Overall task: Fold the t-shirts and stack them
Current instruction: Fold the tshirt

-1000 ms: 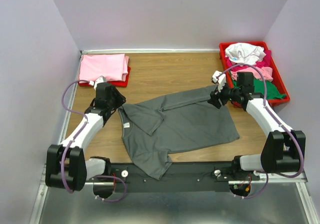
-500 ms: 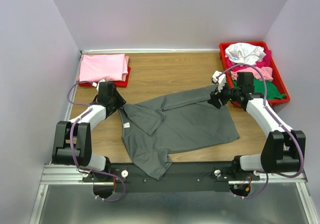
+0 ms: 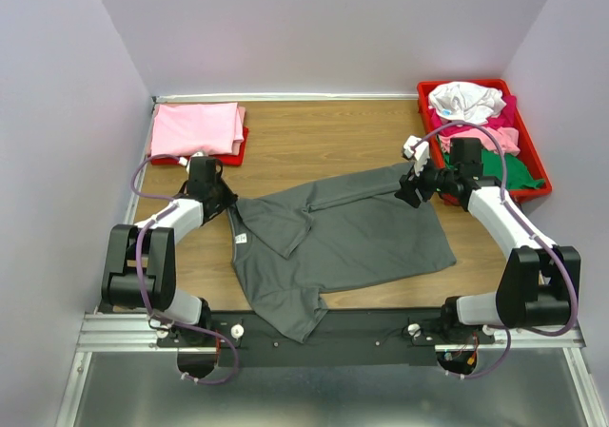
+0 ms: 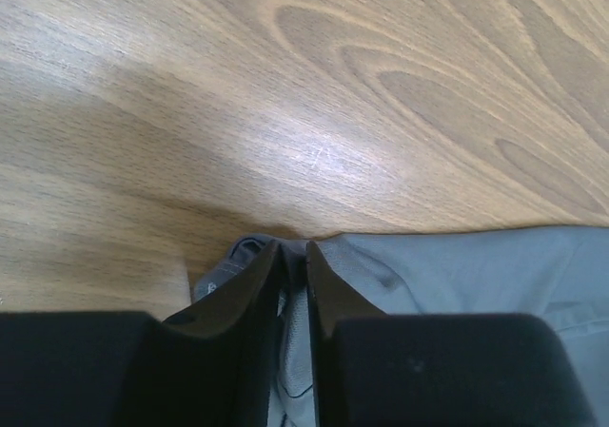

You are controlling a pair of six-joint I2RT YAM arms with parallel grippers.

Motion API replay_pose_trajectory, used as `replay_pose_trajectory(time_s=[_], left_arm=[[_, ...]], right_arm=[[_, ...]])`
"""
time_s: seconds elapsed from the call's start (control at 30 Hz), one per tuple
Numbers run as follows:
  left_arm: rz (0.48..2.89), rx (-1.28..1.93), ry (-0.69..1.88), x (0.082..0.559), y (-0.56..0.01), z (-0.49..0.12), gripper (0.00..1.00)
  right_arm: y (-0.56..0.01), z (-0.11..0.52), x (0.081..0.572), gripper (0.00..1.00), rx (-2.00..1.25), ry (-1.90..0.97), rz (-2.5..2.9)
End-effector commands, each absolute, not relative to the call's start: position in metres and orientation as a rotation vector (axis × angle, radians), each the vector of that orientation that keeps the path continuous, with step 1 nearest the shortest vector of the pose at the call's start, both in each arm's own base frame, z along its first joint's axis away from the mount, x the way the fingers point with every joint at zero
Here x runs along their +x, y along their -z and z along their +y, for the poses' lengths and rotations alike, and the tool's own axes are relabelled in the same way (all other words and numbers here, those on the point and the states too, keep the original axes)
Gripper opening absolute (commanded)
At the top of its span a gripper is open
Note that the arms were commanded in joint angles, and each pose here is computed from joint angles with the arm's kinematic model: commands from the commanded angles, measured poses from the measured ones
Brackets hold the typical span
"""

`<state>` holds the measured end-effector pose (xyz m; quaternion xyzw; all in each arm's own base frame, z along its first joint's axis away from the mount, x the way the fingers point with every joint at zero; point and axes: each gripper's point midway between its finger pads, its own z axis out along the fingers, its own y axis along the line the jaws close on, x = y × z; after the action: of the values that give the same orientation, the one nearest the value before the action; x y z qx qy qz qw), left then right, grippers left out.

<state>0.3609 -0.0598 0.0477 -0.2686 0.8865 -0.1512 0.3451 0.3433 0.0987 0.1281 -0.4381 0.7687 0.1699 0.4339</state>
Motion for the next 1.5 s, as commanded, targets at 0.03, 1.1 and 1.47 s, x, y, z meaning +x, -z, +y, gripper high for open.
replay_pose_trajectory(time_s=[0.03, 1.1, 1.47], left_arm=[[2.277, -0.71, 0.377, 0.364, -0.053, -0.054, 0.18], [1.996, -0.586, 0.335, 0.353, -0.165, -0.01, 0.9], [1.963, 0.005, 0.928, 0.281, -0.235, -0.159, 0.78]], right_arm=[[-0.122, 0.1, 0.337, 0.7, -1.098, -0.461, 1.927], [-0.128, 0.099, 0.319, 0.71, -1.241, -0.444, 1.878], [-0.141, 0.126, 0.192, 0.89, -1.699, -0.957, 1.632]])
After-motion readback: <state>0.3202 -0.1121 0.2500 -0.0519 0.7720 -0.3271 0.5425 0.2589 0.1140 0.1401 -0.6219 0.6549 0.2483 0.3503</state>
